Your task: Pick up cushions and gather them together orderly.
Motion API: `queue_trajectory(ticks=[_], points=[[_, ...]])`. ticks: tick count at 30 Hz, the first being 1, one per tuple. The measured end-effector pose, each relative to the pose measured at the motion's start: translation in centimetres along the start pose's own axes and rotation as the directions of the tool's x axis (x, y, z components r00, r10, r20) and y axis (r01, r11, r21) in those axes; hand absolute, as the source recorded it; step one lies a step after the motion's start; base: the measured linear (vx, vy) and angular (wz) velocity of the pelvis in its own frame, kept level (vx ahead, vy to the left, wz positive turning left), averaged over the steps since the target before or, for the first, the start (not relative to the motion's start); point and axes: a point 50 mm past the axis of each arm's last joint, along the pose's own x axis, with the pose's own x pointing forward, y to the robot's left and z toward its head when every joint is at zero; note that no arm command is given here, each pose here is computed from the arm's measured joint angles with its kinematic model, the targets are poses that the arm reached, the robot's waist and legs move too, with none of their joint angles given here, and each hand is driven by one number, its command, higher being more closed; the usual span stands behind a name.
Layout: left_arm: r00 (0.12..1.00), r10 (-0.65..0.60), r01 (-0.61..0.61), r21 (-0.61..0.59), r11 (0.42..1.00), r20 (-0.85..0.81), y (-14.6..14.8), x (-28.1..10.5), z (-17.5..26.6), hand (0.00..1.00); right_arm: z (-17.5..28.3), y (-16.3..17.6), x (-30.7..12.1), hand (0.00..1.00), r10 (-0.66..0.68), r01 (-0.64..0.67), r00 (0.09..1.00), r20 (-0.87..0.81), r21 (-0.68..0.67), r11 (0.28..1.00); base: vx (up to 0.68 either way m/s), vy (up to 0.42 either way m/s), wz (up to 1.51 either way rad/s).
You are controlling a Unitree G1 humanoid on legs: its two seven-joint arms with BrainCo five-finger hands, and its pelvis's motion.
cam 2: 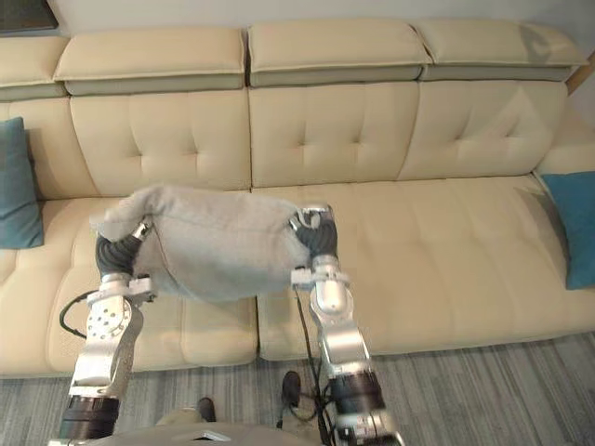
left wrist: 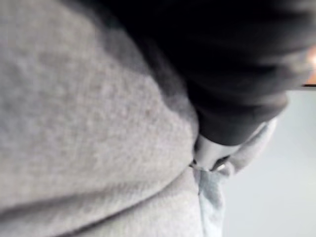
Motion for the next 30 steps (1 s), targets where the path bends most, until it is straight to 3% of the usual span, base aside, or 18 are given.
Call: queue_trajectory(ticks=[9, 15, 21, 30], points=[[0.983, -0.009, -0.020, 0.154, 0.988, 0.182, -0.2, 8.2, 4.6, 1.00, 7.1, 0.7, 9.0, 1.00, -0.027, 0.035, 0.981, 0.194, -0.037, 0.999, -0.11, -0.008, 0.11], [0.942, 0.005, -0.015, 0.028, 0.999, 0.335, -2.1, 12.4, 11.4, 1.00, 15.7, -0.7, 12.2, 1.00, -0.127, 0.109, 0.906, 0.405, 0.066, 0.992, -0.18, -0.004, 0.10], [0.883, -0.017, 0.045, -0.049, 0.998, 0.469, -4.6, 14.2, 17.8, 1.00, 22.2, -2.7, 12.6, 1.00, -0.213, 0.196, 0.796, 0.566, 0.090, 0.976, -0.08, -0.028, 0.04], [0.839, -0.036, 0.089, -0.072, 0.993, 0.543, -6.1, 14.5, 21.4, 1.00, 25.4, -4.2, 12.5, 1.00, -0.284, 0.253, 0.733, 0.618, 0.140, 0.957, -0.03, -0.013, -0.06]])
